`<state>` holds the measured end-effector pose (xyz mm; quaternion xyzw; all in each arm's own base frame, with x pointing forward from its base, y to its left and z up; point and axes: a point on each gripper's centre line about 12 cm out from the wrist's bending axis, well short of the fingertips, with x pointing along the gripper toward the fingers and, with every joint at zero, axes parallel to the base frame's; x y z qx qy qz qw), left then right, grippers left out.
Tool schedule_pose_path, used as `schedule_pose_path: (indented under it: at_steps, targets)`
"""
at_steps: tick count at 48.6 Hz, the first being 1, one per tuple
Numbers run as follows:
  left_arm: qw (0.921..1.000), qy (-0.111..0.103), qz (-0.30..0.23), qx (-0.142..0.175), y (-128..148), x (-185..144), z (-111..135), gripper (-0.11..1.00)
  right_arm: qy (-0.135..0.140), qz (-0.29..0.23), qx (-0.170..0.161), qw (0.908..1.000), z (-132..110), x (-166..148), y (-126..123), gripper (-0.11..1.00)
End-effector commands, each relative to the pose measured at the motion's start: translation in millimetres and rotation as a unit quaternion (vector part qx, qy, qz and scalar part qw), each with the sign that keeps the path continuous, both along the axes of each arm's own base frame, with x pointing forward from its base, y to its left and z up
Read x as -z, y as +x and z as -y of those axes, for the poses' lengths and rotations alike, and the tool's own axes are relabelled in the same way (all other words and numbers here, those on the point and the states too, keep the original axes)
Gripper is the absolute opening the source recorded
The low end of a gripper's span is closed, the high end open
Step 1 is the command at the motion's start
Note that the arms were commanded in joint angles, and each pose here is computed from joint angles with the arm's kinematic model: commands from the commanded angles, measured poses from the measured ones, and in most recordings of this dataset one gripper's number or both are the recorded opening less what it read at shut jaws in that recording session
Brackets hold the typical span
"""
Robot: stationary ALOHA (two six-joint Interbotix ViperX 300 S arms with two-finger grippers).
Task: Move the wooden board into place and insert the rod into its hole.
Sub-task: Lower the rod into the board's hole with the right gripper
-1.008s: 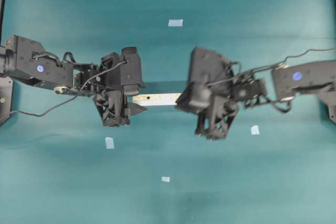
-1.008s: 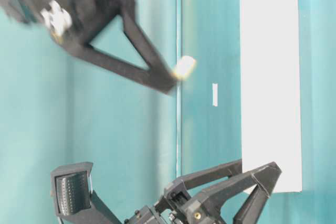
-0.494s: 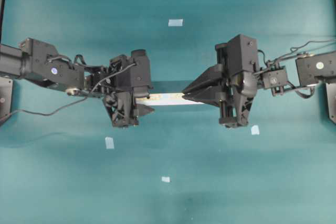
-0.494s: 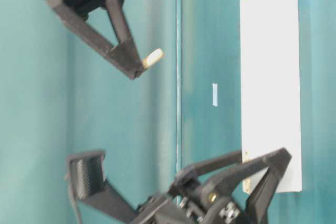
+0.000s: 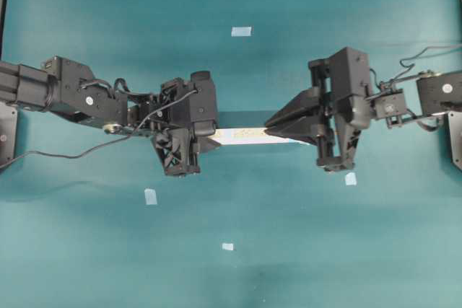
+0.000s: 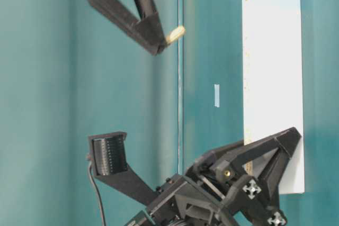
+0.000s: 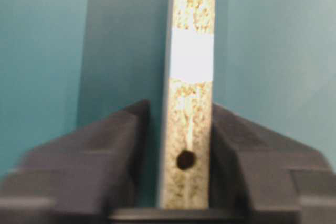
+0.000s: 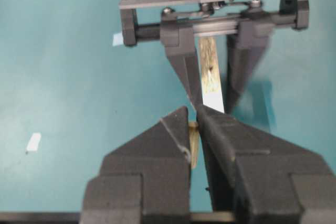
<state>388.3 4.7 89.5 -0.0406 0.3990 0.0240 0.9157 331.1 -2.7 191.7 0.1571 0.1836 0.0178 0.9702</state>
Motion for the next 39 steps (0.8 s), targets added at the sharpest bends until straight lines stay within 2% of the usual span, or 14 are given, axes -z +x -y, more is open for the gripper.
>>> schedule_pose_path:
  at_steps: [1, 6, 18, 29, 39]
  targets:
    - [0.9999, 0.002, 0.016, 0.0, 4, -9, -1, 0.23, 0.002, 0.025, 0.001, 0.9997, 3, -7, -4, 0.11]
    - [0.9999, 0.002, 0.015, -0.001, 4, -9, -2, 0.21, 0.003, 0.029, 0.004, 0.9996, 7, -1, -12, 0.11]
    - [0.9998, 0.002, 0.018, -0.001, 6, -10, -2, 0.21, -0.025, 0.055, 0.0, 0.9982, 17, 18, -36, 0.11]
    - [0.9998, 0.001, 0.018, -0.002, 6, -10, -3, 0.21, -0.028, 0.085, 0.013, 0.9959, 25, 29, -55, 0.11]
    - [0.9998, 0.001, 0.018, -0.004, 6, -10, -4, 0.21, -0.026, 0.1, 0.012, 0.9946, 25, 38, -57, 0.11]
